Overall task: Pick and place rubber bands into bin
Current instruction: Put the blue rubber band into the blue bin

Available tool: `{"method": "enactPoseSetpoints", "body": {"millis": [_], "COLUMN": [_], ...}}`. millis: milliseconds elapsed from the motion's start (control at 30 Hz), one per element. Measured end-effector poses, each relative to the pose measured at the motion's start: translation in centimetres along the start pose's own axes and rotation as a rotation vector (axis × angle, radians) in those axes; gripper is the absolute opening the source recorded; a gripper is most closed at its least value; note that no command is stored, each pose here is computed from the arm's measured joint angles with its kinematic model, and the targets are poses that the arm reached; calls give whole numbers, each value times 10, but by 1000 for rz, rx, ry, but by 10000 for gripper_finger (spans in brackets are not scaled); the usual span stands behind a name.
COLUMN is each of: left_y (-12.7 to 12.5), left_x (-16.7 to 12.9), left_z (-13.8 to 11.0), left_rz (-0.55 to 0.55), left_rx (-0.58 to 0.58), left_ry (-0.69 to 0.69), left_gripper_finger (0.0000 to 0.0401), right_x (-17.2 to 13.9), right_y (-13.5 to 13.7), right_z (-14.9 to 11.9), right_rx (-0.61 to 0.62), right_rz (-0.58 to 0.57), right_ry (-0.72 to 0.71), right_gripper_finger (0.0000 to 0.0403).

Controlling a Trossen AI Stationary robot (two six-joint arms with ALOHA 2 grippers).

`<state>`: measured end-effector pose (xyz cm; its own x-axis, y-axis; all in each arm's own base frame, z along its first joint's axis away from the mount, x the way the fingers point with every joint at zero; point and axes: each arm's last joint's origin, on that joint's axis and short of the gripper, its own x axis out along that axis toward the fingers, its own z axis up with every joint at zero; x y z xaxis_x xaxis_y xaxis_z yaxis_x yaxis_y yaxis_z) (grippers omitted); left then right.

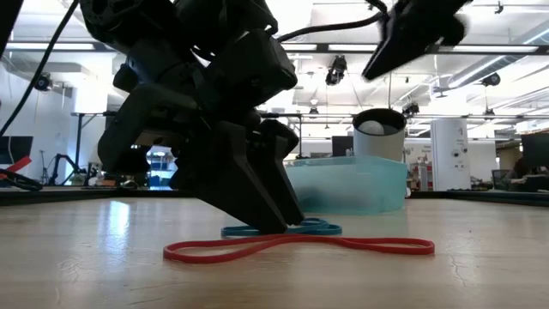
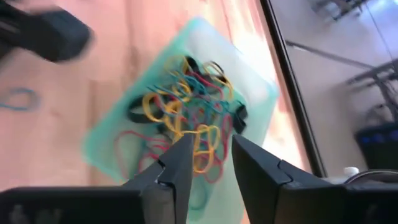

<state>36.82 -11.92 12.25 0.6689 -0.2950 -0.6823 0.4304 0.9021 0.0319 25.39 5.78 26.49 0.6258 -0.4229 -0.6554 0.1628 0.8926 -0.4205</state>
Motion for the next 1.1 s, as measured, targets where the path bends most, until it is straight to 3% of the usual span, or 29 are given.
{"method": "enactPoseSetpoints", "body": {"millis": [200,400,567,833,1100], "left_y": [0,2,2,1,0], "left_x": [-2,-2,-2,-2,-3], "left_z": [-5,-6,-7,-9,-8], "left_rz": [-70,-75,-71,-82,-74], "left_rx": [-145,-171,-163,-99,-42], "left_ry": [57,61,76,89,85], "left_gripper_finger": [148,148,117,11,2], "right_x": [-44,-73,-87,-98,-107], "right_y": [15,43,68,103,120], "right_z": [-4,-12,-22,-38,-44], "right_rx": [45,-13,-52,-120,-188], "right_rz": [114,203,205,116,81], "right_ry": [-114,-186,-221,-290,-335], "right_gripper_finger": [91,81,77,79,72]}}
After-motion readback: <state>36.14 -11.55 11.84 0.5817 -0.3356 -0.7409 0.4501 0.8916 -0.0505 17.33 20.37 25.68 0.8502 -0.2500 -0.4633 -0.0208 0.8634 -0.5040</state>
